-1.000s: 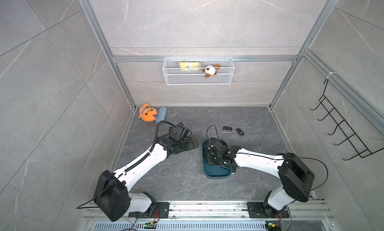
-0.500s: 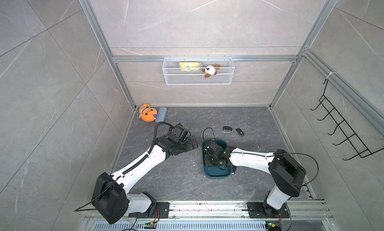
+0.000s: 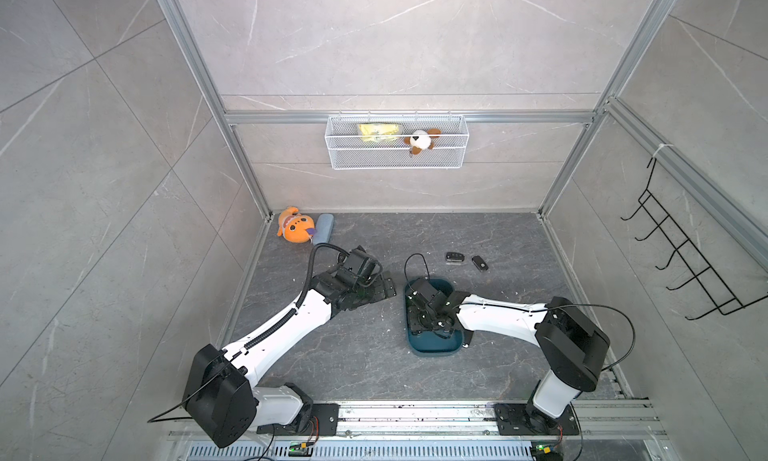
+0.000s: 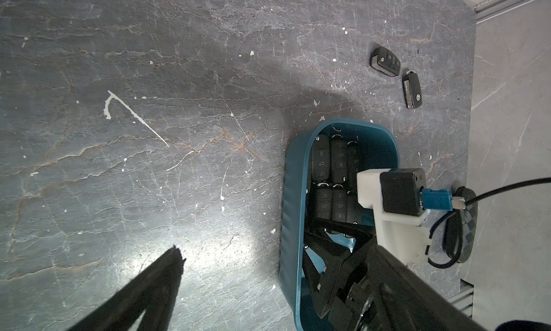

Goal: Place the car key into the storage box
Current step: Place the car key in the storage box, then adjust the storage box at the center of the board.

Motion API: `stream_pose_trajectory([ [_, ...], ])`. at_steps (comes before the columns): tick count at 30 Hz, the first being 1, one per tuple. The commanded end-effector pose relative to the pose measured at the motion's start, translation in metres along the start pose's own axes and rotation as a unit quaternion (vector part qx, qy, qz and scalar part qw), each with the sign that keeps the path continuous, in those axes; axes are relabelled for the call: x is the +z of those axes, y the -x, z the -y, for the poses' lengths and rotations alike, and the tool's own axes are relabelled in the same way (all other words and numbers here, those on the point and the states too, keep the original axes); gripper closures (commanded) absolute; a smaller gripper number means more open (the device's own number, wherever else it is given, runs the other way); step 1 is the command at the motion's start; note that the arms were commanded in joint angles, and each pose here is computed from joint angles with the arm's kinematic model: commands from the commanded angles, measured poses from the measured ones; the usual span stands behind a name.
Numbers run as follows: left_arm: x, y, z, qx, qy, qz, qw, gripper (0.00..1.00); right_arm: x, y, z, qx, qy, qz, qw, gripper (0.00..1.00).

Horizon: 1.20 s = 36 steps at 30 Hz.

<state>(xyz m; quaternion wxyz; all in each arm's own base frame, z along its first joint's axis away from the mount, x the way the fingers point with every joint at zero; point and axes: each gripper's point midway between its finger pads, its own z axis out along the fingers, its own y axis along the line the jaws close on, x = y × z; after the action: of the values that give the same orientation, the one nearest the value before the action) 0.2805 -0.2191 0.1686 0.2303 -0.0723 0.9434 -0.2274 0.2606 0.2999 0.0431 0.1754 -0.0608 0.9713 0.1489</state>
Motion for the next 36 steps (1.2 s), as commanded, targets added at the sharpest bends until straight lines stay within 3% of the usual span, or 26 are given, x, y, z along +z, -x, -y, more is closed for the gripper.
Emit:
stream_pose_trajectory([
  [1, -0.004, 0.003, 0.005, -0.002, -0.008, 0.006, 1.0, 0.0, -0.012, 0.007, -0.003, -0.009, -0.001, 0.012, 1.0, 0.56],
  [5, -0.002, 0.005, 0.008, -0.002, -0.012, 0.007, 1.0, 0.0, -0.026, 0.007, 0.0, -0.018, -0.007, 0.022, 1.0, 0.55],
  [7, -0.001, 0.005, 0.009, 0.001, -0.014, 0.005, 1.0, 0.0, -0.032, 0.009, 0.005, -0.019, -0.018, 0.029, 0.999, 0.5],
  [18, 0.006, 0.014, 0.028, 0.021, -0.038, 0.003, 0.999, 0.0, -0.085, 0.041, 0.034, -0.026, -0.102, 0.105, 0.989, 0.01],
  [27, 0.019, 0.02, 0.048, 0.04, -0.055, -0.015, 0.998, 0.0, -0.103, 0.058, 0.063, 0.003, -0.126, 0.124, 0.984, 0.01],
  [36, 0.034, 0.022, 0.067, 0.058, -0.076, -0.04, 0.995, 0.0, -0.113, 0.04, 0.113, 0.062, -0.153, 0.117, 0.979, 0.01],
])
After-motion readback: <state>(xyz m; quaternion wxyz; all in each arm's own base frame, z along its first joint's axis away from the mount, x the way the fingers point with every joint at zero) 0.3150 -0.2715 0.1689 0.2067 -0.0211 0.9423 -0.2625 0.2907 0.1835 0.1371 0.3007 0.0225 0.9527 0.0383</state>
